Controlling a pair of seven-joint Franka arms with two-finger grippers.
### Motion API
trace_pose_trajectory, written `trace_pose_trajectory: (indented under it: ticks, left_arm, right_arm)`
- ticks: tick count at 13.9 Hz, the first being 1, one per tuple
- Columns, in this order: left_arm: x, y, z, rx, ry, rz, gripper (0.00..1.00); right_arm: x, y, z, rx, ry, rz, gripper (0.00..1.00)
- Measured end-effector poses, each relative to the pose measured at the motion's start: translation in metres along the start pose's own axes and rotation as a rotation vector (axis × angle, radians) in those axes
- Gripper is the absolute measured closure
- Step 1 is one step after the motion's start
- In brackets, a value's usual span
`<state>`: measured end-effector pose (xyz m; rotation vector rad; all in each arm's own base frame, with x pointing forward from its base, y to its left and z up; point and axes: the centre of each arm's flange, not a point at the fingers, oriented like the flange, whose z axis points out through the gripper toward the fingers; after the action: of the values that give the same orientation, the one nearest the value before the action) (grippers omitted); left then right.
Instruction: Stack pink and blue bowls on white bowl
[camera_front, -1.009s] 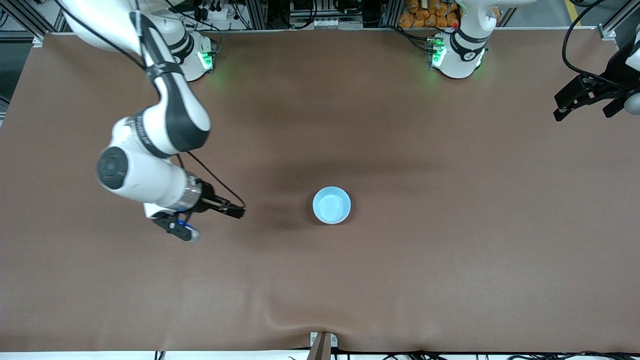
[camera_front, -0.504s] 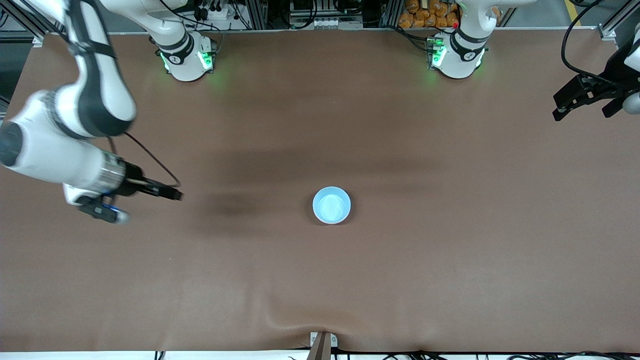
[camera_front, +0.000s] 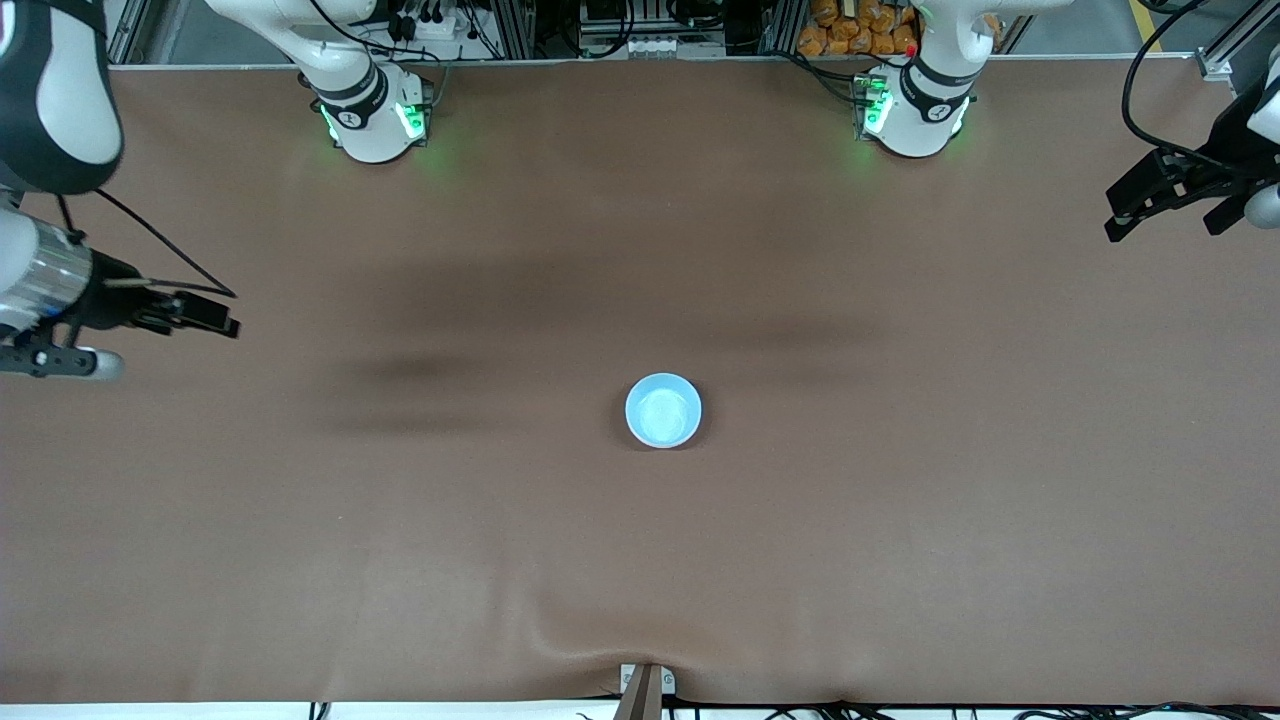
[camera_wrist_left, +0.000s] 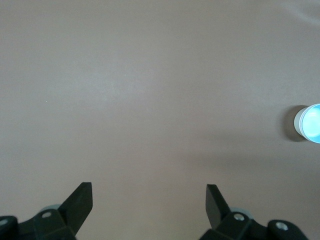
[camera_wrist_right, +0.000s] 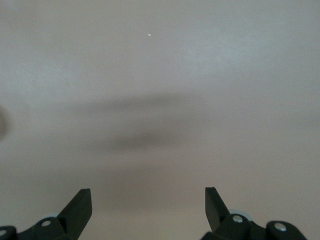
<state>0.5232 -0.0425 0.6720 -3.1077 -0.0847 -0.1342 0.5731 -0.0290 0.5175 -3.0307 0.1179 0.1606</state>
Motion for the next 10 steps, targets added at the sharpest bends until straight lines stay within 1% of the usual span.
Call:
trace_pose_trajectory:
  ticks: [2,4,7,10]
  left_arm:
    - [0.0,-0.001,0.0,0.0,0.0,-0.001,0.0]
    - [0.0,-0.002,-0.001,0.0,0.002,-0.003,0.0]
    - [0.0,-0.002,-0.002,0.0,0.003,-0.003,0.0]
    - [0.0,-0.002,-0.002,0.0,0.003,-0.003,0.0]
  right_arm:
    - [-0.008,-0.004,-0.033,-0.033,-0.007,-0.018,0.0]
    - [-0.018,-0.009,-0.063,-0.061,-0.003,-0.031,0.0]
    - [-0.031,-0.013,-0.087,-0.069,0.015,-0.024,0.0]
    - [-0.036,-0.015,-0.092,-0.069,0.02,0.032,0.0]
